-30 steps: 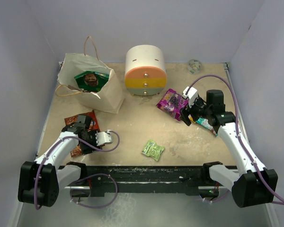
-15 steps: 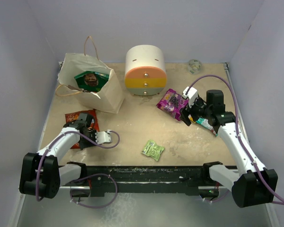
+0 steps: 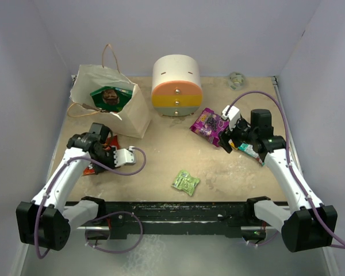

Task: Place the snacks into the paper bag
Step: Pick up the snack from the center of the board, then place the snack in the paper bag.

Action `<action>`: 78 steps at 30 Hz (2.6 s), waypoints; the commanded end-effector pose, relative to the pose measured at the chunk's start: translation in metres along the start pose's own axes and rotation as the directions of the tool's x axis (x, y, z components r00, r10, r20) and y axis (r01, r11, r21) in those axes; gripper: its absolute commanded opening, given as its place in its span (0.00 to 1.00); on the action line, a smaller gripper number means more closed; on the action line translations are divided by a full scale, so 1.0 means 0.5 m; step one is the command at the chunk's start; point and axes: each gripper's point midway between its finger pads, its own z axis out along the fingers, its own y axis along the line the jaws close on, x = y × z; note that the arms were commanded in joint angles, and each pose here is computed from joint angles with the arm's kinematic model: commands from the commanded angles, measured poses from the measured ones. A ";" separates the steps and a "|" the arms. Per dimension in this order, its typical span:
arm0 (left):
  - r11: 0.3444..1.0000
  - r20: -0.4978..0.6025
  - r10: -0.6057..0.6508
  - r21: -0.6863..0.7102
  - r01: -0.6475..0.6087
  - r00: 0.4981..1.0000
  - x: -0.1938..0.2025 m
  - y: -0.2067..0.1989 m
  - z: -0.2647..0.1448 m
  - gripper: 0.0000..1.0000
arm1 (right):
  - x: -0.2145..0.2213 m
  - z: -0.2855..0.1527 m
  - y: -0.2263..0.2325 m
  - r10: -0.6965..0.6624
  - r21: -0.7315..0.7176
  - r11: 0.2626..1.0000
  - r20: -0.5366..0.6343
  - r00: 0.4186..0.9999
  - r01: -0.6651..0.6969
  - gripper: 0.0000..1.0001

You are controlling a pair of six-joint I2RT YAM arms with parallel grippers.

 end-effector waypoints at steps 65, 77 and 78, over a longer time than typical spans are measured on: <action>0.612 0.626 0.462 -0.738 0.285 0.629 -0.462 0.239 -0.874 0.00 | -0.006 -0.005 -0.012 -0.038 0.033 0.999 0.006 0.999 0.038 0.83; 0.329 0.406 0.523 -0.907 0.262 0.750 -0.439 0.331 -0.946 0.00 | -0.004 -0.006 -0.013 -0.041 0.035 0.999 0.004 0.999 0.041 0.83; 0.307 0.378 0.525 -0.920 0.245 0.763 -0.438 0.338 -0.947 0.00 | -0.004 -0.005 -0.012 -0.041 0.034 0.999 0.004 0.999 0.041 0.83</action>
